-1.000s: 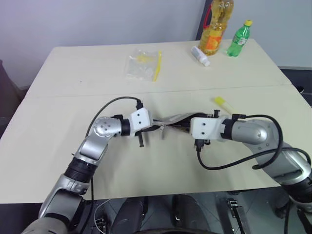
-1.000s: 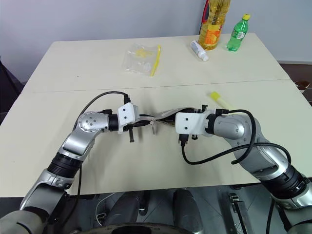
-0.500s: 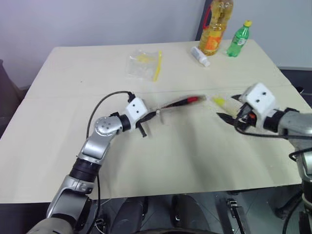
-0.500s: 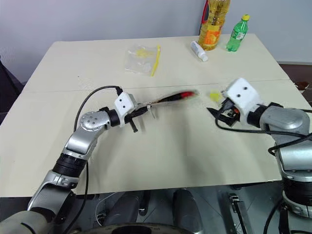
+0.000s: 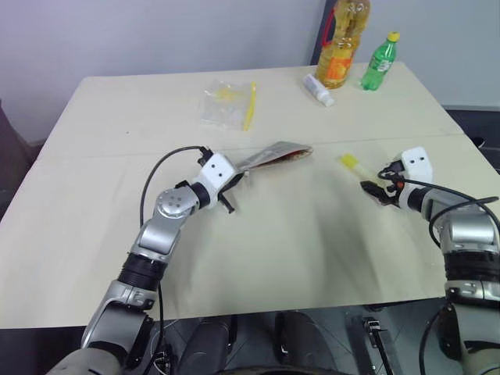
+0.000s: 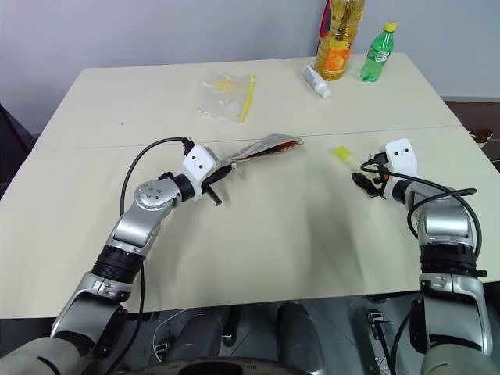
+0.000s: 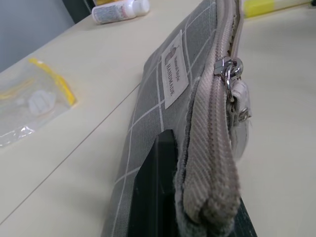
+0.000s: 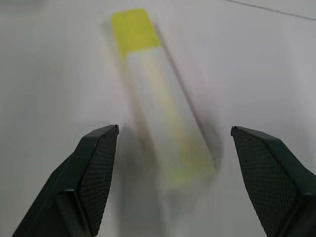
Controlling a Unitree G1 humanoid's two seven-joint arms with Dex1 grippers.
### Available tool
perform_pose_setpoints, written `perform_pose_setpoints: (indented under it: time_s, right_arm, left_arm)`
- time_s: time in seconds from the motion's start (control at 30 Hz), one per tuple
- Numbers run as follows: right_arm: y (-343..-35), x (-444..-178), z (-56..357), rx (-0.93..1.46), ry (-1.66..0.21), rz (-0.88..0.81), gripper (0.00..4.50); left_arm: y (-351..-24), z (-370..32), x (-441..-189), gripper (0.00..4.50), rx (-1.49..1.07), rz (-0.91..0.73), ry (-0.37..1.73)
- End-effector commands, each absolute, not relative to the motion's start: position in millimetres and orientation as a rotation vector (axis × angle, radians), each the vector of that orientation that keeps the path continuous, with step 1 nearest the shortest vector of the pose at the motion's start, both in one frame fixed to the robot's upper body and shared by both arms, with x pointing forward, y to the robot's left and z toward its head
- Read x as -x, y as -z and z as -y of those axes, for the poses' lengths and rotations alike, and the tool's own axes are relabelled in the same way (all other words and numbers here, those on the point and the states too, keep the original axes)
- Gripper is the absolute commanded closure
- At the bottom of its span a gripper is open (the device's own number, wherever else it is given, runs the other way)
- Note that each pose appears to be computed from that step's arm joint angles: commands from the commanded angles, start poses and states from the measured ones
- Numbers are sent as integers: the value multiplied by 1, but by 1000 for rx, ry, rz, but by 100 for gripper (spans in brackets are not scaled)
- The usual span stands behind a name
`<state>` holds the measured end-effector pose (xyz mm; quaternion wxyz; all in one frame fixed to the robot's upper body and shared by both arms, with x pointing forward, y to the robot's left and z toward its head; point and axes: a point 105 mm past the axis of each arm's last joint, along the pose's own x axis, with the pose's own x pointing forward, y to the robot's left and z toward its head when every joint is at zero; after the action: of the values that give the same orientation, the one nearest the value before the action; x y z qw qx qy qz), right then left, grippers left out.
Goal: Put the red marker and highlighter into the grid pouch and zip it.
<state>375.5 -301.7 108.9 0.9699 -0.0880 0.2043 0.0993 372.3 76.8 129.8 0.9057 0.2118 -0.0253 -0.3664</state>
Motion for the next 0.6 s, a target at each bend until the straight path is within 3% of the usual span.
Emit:
perform_pose_setpoints:
  time_s: [0.03, 0.17, 0.4, 0.6]
  right_arm:
    - [-119, -381, 296, 135, -224, -365, 160]
    - [-126, -378, 291, 138, -243, -343, 357]
    - [-171, -339, 244, 511, -468, -200, 364]
    - [-192, -307, 211, 529, -615, -146, 364]
  left_arm:
    - [-133, -83, -373, 450, -443, 59, 727]
    - [-133, -85, -373, 450, -430, 54, 718]
    - [-135, -83, -369, 450, -404, 64, 753]
    - [-139, -73, -363, 450, -377, 87, 822]
